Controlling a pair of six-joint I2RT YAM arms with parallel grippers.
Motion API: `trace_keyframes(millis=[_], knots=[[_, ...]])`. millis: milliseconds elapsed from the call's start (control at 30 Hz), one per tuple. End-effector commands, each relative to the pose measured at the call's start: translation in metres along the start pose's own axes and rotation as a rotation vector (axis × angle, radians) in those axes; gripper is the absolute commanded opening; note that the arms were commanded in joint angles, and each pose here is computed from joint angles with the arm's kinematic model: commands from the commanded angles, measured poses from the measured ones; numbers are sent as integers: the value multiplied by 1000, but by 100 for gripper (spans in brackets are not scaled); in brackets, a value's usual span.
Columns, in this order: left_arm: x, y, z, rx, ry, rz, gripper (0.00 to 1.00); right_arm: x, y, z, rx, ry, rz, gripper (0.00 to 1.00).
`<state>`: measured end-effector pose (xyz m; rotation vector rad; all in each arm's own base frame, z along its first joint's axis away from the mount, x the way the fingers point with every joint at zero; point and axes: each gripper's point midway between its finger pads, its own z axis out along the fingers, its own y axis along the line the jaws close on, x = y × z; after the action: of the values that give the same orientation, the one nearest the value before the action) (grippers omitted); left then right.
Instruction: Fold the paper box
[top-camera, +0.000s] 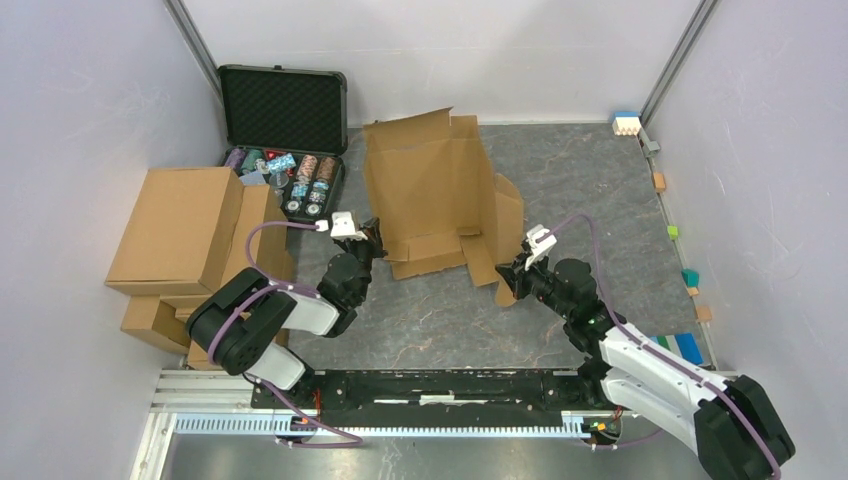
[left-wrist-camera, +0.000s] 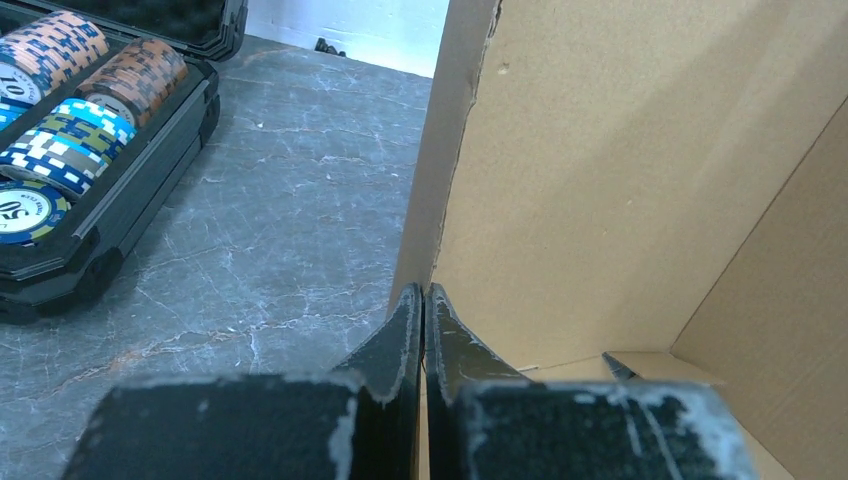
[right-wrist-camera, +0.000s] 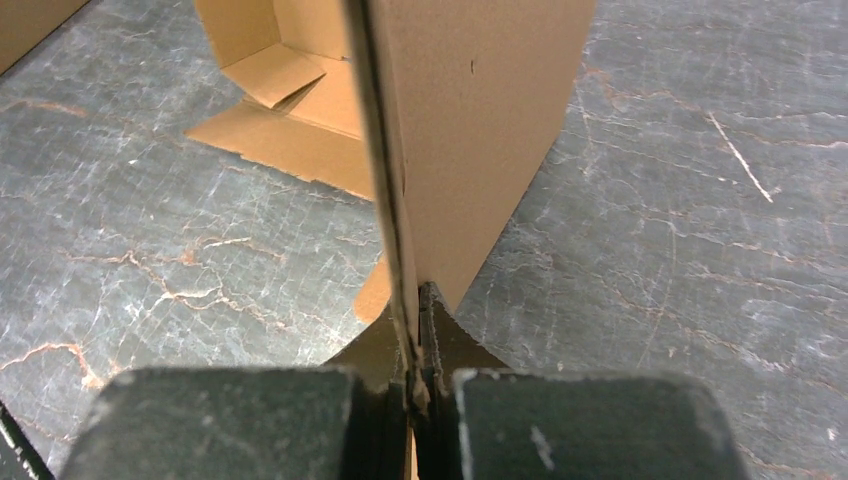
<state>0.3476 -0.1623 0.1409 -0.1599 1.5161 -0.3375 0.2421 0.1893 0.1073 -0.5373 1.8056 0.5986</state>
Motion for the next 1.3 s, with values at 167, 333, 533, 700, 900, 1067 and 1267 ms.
trace_keyframes(millis=[167,333,533,700,900,1067,1267], knots=[[-15,1,2,-58,14,31,2,32,-20,-27,129,193,-20,0],[-32,8,2,-123,10,6,2,31,-6,-31,49,203,-28,0],[-34,11,-1,-133,-10,-38,2,-2,27,-34,-120,120,-33,1],[-34,12,1,-139,-27,-17,2,-18,43,-40,-202,155,-71,0],[-25,9,4,-125,-16,-25,2,-8,71,-46,-348,265,-58,0],[-23,11,1,-121,-12,-24,2,9,74,-46,-366,341,-34,0],[-20,15,-5,-124,-2,-36,2,13,100,-50,-504,301,65,0]])
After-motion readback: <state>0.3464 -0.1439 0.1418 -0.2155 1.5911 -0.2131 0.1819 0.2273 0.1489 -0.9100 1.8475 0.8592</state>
